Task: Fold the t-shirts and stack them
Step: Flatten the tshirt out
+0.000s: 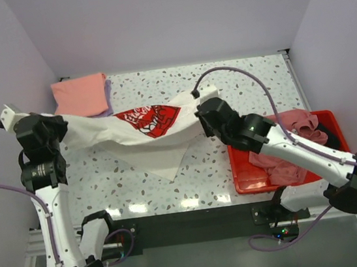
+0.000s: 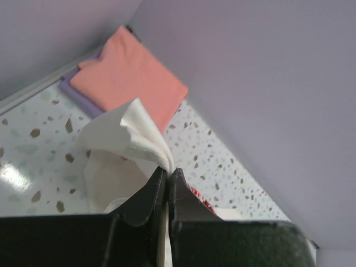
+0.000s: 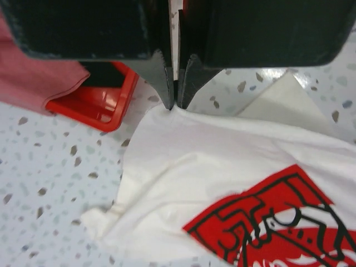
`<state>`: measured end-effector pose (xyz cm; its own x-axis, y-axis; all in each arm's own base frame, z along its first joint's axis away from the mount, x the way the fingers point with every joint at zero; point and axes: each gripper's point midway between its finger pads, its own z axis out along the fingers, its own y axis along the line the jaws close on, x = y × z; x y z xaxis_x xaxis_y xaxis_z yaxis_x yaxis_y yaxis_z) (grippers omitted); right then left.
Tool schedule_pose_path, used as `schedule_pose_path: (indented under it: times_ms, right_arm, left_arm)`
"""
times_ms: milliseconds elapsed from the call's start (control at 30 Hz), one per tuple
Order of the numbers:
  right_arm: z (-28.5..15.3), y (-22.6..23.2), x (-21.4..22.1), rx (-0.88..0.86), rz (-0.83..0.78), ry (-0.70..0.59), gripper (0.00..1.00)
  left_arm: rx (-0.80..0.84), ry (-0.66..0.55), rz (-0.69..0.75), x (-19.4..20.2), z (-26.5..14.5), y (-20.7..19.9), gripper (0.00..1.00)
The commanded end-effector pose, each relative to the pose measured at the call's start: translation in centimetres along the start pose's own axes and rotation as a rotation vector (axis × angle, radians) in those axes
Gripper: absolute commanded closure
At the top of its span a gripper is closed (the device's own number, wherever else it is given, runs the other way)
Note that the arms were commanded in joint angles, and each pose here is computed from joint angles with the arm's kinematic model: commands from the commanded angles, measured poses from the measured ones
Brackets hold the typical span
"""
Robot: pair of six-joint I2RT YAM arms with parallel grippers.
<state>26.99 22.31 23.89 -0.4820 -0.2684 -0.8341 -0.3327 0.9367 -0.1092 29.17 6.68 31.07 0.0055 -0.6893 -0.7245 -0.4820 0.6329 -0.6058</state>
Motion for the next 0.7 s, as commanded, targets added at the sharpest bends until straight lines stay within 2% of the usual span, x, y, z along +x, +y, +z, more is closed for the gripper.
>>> schedule_pose_path:
  times_ms: [0,33,133,200,267,300,367,400,467,600,667]
  right_arm:
    - [-4.0,-3.3,-7.1,0.087,0.034,-0.188,1.0]
    - [-5.6,-4.3,-9.4,0.11,0.046,-0.243,1.0]
    - [-8.5,-5.5,-12.6,0.108,0.042,-0.315,1.0]
    - [-11.3,-6.0,-15.5,0.066,0.064,-0.388,1.0]
    - [-13.7,-6.2,-17.4,0.011,0.056,-0.434,1.0]
    - [-14.5,-6.2,-17.9,-0.006,0.053,-0.447,1.0]
    - [-16.6,-6.2,-19.0,-0.066,0.049,-0.476,1.0]
    - [-17.3,-6.2,-19.3,-0.09,0.042,-0.487,1.0]
    - [-19.5,-6.8,-20.2,-0.121,0.054,-0.525,1.0]
    - [-23.2,-5.8,-21.0,-0.277,0.034,-0.573,1.0]
    - [-25.4,-5.9,-21.5,-0.333,0.036,-0.614,1.0]
  left_arm:
    - [0.117,-0.213,-0.022,-7.4,-3.3,-4.7,1.0]
    - [0.147,-0.26,-0.03,-9.4,-4.5,-6.1,1.0]
    - [0.223,-0.355,-0.021,-13.7,-7.5,-9.4,1.0]
    - [0.267,-0.445,-0.029,-17.2,-10.8,-11.3,1.0]
    - [0.261,-0.512,-0.02,-19.5,-12.2,-12.0,1.0]
    - [0.302,-0.58,-0.025,-21.6,-15.0,-13.2,1.0]
    - [0.304,-0.642,0.004,-23.6,-16.5,-14.0,1.0]
    - [0.34,-0.706,-0.004,-25.3,-19.4,-14.8,1.0]
    - [0.346,-0.77,0.016,-26.9,-21.3,-15.3,1.0]
    - [0.418,-0.944,0.011,-30.2,-28.7,-16.0,1.0]
    - [0.443,-1.0,-0.02,-31.3,-31.0,-15.8,1.0]
